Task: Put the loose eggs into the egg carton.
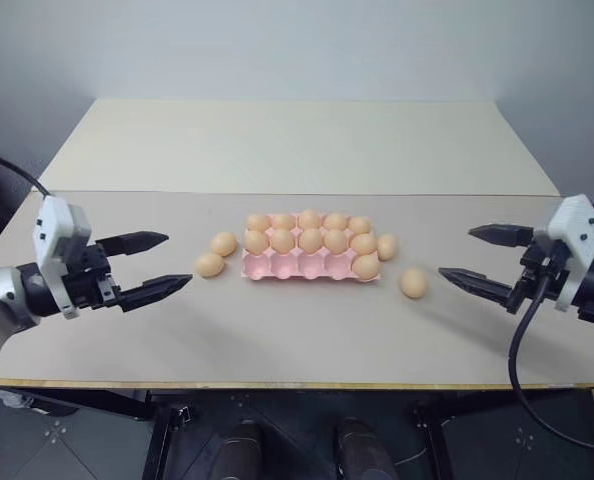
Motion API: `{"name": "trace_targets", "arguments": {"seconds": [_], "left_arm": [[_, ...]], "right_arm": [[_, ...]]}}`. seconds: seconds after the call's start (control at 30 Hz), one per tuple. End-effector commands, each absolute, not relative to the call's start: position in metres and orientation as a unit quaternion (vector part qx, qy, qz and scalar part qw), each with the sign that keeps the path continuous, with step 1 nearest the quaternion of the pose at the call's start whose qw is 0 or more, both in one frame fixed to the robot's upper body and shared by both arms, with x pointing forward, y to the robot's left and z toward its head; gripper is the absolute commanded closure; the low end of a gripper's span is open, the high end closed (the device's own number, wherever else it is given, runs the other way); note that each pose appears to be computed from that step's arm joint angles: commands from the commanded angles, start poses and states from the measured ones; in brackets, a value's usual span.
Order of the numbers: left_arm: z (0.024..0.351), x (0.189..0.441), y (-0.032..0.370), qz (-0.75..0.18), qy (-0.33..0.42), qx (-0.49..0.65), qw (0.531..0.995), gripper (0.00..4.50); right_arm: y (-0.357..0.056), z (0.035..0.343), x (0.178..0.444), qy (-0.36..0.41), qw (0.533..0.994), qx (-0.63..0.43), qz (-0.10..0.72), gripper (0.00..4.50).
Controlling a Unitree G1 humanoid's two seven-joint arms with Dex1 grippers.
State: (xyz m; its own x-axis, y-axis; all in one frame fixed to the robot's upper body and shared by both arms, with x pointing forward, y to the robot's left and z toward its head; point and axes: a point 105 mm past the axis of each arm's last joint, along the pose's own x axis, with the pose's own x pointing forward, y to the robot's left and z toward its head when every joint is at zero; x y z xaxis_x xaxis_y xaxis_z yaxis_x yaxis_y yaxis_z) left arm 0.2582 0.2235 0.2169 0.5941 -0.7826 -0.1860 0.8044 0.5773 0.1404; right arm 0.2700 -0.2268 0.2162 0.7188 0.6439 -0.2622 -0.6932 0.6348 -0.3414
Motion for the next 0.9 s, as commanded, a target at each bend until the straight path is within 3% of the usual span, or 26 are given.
{"name": "trace_targets", "arguments": {"seconds": [0.03, 0.63, 0.9], "left_arm": [[0.228, 0.26, 0.223, -0.448, 0.033, 0.099, 0.888, 0.05], [0.222, 0.258, 0.219, -0.46, 0.026, 0.105, 0.881, 0.05], [0.224, 0.262, 0.214, -0.472, 0.023, 0.104, 0.875, 0.05]], "right_arm": [[-0.226, 0.234, 0.265, 0.031, 0.9, -0.237, 0.364, 0.0], [-0.237, 0.246, 0.262, 0.056, 0.893, -0.273, 0.353, 0.0], [-0.219, 0.214, 0.283, 0.093, 0.888, -0.262, 0.366, 0.0]]}}
